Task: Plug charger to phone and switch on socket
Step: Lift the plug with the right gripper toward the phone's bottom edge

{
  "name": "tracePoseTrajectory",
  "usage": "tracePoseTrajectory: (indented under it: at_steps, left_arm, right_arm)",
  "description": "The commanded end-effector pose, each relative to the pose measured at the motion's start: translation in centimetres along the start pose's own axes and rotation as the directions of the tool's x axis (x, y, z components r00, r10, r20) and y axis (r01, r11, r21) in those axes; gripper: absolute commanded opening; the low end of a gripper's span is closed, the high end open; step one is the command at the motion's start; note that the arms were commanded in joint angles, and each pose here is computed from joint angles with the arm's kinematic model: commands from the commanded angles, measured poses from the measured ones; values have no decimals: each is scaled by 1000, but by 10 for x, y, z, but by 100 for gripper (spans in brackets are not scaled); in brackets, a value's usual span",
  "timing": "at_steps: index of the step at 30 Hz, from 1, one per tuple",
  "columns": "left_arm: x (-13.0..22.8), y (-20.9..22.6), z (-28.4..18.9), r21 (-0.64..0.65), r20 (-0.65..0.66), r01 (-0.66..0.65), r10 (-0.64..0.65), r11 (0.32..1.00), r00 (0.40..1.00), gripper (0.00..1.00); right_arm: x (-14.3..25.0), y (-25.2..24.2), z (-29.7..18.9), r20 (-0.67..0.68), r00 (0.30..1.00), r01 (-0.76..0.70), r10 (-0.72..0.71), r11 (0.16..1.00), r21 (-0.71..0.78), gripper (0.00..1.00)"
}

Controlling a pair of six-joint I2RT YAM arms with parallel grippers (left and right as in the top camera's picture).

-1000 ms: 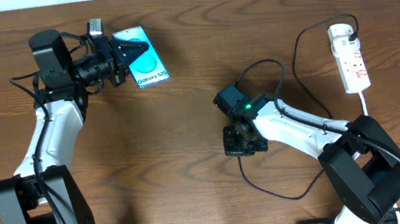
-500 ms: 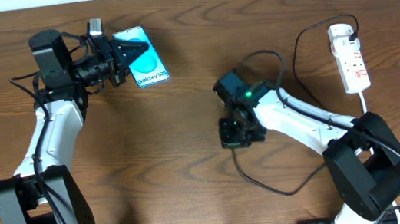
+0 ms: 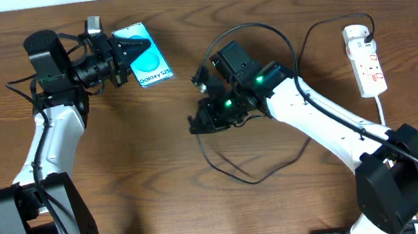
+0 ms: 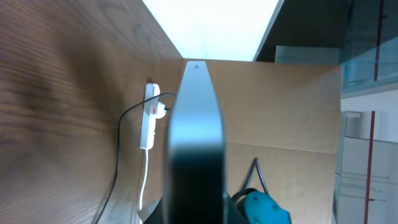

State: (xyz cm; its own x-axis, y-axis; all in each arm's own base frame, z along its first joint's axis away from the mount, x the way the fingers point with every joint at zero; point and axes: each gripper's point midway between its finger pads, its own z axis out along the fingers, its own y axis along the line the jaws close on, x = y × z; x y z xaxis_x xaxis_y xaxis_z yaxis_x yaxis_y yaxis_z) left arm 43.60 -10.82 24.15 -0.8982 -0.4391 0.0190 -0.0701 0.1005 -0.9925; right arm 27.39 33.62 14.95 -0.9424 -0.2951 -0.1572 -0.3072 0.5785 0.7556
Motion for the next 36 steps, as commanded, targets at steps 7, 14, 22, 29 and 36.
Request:
tracePoseTrajectory:
  at_steps: [7, 14, 22, 29, 36]
  left_arm:
    - [-3, -4, -6, 21, -25, -45, 45, 999, 999, 7]
    - [-6, 3, -5, 16, -20, -103, 103, 995, 994, 7]
    - [-19, 15, -7, 14, 2, -128, 128, 992, 992, 7]
    - [-25, 12, -11, 21, 23, -161, 161, 987, 987, 7]
    - [-31, 9, -15, 24, 51, -183, 182, 983, 982, 8]
  right_arm:
    - [1, 50, -24, -10, 991, 128, -136, 953, -276, 1]
    - [-5, 62, -36, 21, 984, 175, -180, 913, -368, 1]
    - [-9, 63, -45, 37, 980, 194, -196, 890, -412, 1]
    - [-17, 56, -52, 33, 981, 180, -191, 837, -517, 1]
    - [-18, 39, -34, -35, 981, 125, -193, 751, -648, 1]
